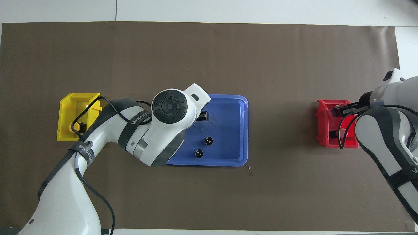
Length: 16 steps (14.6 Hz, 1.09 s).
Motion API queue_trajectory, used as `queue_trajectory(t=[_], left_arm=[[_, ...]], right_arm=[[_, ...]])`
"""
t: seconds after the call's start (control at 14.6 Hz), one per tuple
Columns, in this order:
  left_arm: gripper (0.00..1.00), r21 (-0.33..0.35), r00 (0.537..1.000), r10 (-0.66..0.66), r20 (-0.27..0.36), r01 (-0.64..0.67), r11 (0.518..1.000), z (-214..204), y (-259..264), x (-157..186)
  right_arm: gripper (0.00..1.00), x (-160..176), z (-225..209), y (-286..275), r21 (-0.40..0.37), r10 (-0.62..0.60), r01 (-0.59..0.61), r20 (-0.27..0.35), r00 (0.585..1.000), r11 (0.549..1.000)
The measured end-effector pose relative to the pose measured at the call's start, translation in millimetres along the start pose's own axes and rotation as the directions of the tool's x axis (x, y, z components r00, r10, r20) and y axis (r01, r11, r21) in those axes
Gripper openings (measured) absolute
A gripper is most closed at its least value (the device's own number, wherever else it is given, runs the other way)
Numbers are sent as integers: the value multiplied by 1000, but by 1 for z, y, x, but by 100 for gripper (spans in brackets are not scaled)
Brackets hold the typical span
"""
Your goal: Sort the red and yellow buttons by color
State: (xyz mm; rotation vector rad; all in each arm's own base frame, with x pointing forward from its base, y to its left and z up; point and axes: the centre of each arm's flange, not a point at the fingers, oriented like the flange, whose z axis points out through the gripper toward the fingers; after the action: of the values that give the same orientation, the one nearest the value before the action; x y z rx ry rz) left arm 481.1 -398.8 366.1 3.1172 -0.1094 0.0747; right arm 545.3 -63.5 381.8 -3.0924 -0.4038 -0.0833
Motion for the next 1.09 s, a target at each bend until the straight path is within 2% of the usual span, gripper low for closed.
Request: queue_trajectory(t=[0.07, 0.21, 0.27, 0.34, 0.55, 0.62, 0.82, 1.03, 1.09], left_arm=[[97, -10, 1000, -10, 2, 10, 1000, 1, 0, 0], [74, -21, 1000, -24, 1, 24, 999, 3, 0, 1], [65, -21, 1000, -31, 3, 31, 999, 7, 1, 1], [65, -19, 999, -36, 6, 36, 999, 11, 1, 1], [41, -17, 999, -42, 10, 42, 999, 15, 1, 1], [41, -21, 999, -48, 5, 48, 999, 12, 0, 4], [41, -12, 996, -87, 7, 87, 996, -14, -13, 25], [41, -1, 996, -86, 6, 86, 996, -74, -70, 64], [41, 4, 997, -73, 7, 73, 997, -91, -101, 75]], right_arm=[[41, -1, 5, -2, -5, -3, 3, -11, 1000, 1000], [41, -5, 17, -6, -15, -6, 6, -32, 999, 1000], [41, -9, 23, -6, -16, -6, 5, -34, 999, 1000], [41, -11, 28, -6, -15, -3, 3, -30, 1000, 1000], [41, -12, 34, -5, -17, 0, 0, -36, 999, 1000], [46, -12, 34, -4, -18, 1, -1, -37, 999, 1000], [78, -8, 24, -1, -3, 3, -3, -5, 1000, 1000], [81, 11, -21, 5, 16, 0, -1, 32, 999, 1000], [85, 16, -37, 6, 19, -1, 0, 36, 999, 1000]])
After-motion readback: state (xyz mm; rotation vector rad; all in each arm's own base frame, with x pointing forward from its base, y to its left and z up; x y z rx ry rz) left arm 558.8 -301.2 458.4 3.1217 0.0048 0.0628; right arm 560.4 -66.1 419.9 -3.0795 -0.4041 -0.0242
